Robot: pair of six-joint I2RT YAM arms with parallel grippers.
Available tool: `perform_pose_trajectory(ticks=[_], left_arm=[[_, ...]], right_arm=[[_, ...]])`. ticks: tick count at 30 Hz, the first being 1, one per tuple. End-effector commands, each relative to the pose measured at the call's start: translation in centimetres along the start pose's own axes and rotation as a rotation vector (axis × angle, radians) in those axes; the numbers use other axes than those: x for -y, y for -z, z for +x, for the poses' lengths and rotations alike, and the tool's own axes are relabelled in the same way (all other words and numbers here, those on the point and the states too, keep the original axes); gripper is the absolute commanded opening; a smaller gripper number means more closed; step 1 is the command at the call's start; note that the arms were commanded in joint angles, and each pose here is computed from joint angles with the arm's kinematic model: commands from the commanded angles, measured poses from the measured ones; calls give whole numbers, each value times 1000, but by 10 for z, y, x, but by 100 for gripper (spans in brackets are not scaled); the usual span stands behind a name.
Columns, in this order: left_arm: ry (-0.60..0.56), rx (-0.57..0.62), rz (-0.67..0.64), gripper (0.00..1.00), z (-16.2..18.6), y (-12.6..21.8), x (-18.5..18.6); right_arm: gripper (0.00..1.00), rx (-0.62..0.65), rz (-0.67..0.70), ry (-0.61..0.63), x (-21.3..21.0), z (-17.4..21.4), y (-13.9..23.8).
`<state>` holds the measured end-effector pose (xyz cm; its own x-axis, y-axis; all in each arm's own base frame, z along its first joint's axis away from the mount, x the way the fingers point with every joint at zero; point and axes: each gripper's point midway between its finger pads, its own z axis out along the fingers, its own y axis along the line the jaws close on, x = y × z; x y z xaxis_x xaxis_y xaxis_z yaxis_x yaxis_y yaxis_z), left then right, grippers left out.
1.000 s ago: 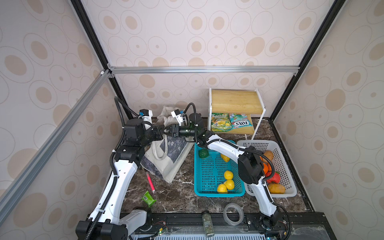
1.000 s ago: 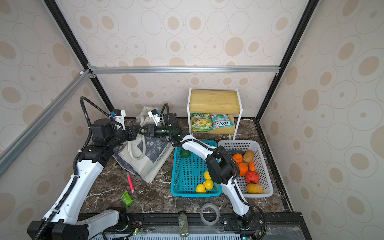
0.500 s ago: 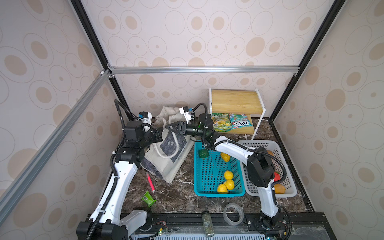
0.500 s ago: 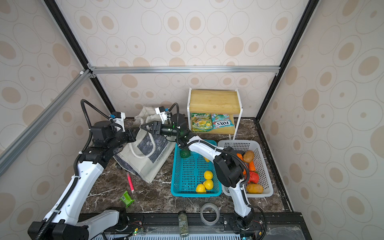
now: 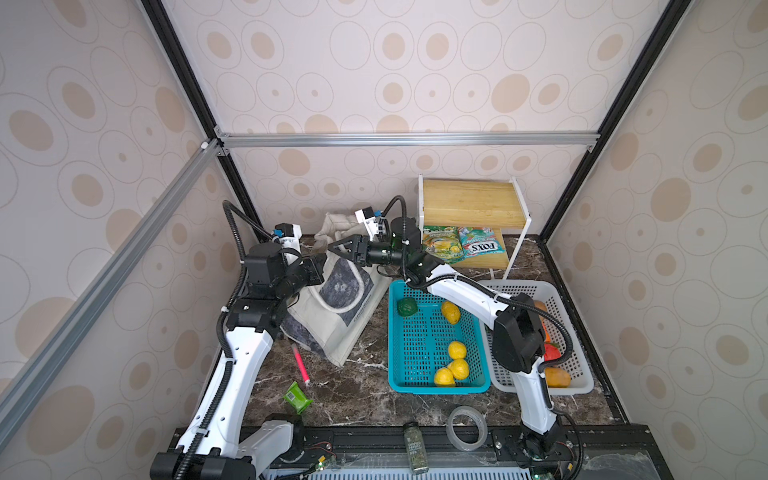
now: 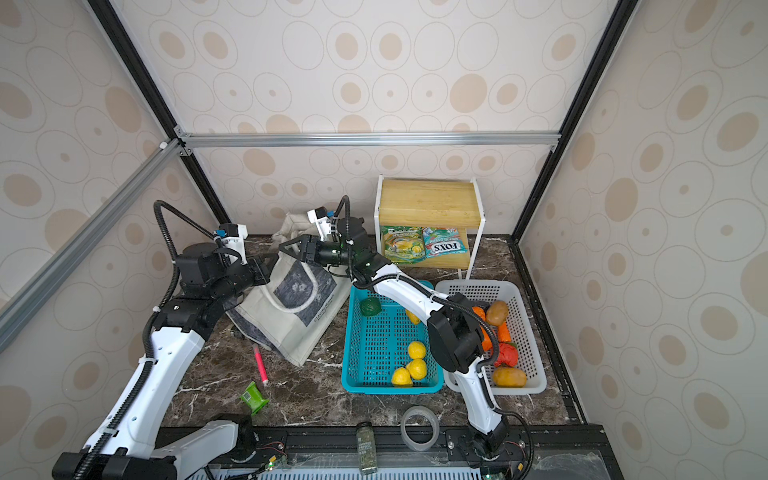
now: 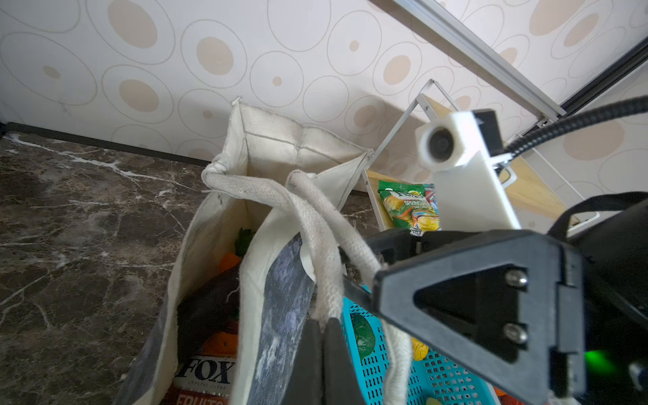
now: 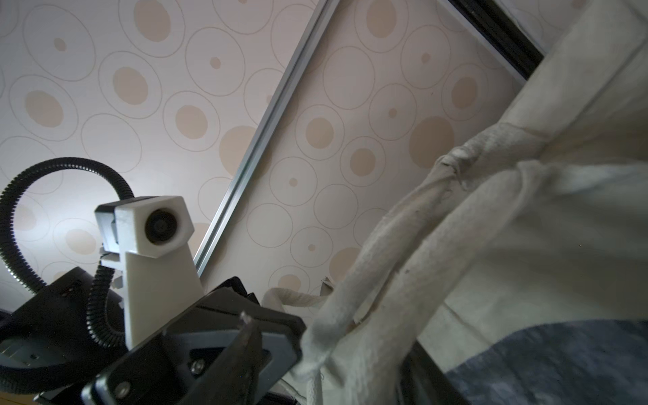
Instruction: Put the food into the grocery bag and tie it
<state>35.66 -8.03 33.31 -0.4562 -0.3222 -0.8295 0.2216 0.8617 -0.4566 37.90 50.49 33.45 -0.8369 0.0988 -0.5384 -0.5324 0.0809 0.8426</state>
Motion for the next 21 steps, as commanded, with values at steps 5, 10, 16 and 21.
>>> perform_pose_trajectory(ticks=[5,10,16,21], left_arm=[[25,19,108,0,-4,10,21],[31,-6,124,0,5,14,24],[-55,50,99,15,-39,30,37],[-100,61,83,37,-67,25,17]], right_arm=[[53,-3,-68,-46,-1,-6,-26],[17,6,-126,-52,-12,-13,-28],[0,3,-35,15,0,-7,-8],[1,-30,-72,35,-3,-10,7]])
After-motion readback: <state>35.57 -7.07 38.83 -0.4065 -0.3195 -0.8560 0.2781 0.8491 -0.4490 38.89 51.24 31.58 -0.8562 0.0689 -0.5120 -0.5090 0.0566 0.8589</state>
